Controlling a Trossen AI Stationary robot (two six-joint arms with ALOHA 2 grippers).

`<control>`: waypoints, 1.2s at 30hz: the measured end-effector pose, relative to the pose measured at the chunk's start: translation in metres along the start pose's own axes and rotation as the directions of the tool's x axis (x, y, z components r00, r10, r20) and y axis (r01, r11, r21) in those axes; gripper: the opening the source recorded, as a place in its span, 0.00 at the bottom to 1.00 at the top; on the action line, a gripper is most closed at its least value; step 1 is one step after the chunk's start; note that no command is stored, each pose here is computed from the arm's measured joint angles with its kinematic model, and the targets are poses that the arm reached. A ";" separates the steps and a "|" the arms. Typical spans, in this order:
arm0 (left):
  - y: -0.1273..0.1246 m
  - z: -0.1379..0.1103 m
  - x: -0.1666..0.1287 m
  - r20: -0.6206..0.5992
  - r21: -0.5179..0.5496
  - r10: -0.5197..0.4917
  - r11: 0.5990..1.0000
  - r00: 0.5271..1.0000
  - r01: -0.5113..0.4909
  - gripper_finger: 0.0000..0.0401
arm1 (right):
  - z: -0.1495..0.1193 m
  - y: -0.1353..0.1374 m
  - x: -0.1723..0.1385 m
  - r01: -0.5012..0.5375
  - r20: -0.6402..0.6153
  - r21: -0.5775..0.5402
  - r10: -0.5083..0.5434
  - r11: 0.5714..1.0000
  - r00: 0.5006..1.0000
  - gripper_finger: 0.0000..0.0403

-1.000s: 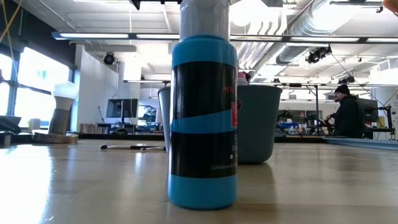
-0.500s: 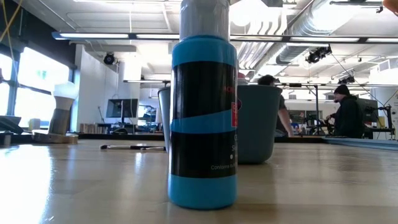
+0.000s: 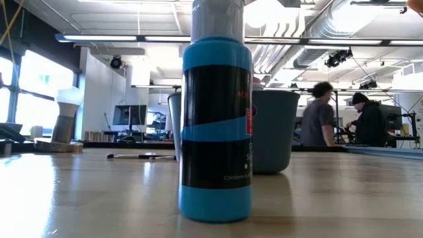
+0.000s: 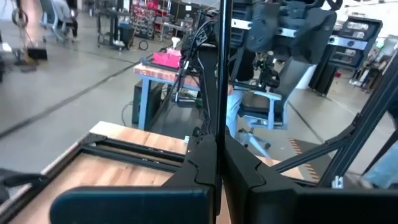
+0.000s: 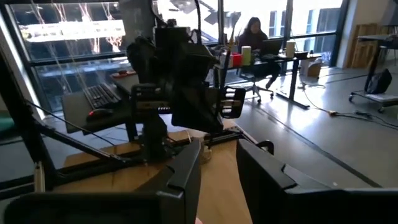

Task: Pick & Place Paint Supplies
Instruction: Put the black and gold paint brush into the green cup

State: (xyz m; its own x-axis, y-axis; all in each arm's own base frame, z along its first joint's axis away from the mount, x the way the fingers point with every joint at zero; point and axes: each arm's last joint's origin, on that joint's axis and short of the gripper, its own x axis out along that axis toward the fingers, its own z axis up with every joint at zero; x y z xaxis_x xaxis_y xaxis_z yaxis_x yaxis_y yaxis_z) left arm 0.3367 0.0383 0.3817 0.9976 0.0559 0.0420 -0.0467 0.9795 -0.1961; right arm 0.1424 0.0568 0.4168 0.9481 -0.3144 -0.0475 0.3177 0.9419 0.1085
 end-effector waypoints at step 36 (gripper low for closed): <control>-0.019 -0.006 0.001 -0.028 0.088 -0.007 0.996 1.000 0.010 0.00 | -0.006 0.000 0.112 -0.138 0.115 0.049 0.132 0.989 0.985 0.30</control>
State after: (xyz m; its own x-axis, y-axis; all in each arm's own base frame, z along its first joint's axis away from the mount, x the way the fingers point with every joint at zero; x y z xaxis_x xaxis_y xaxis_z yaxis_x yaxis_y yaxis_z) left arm 0.3386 0.0187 0.3791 0.9989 0.0435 0.0161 -0.0415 0.9932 -0.1085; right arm 0.2485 0.0226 0.4051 0.9767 -0.1986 0.0816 0.1836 0.9695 0.1621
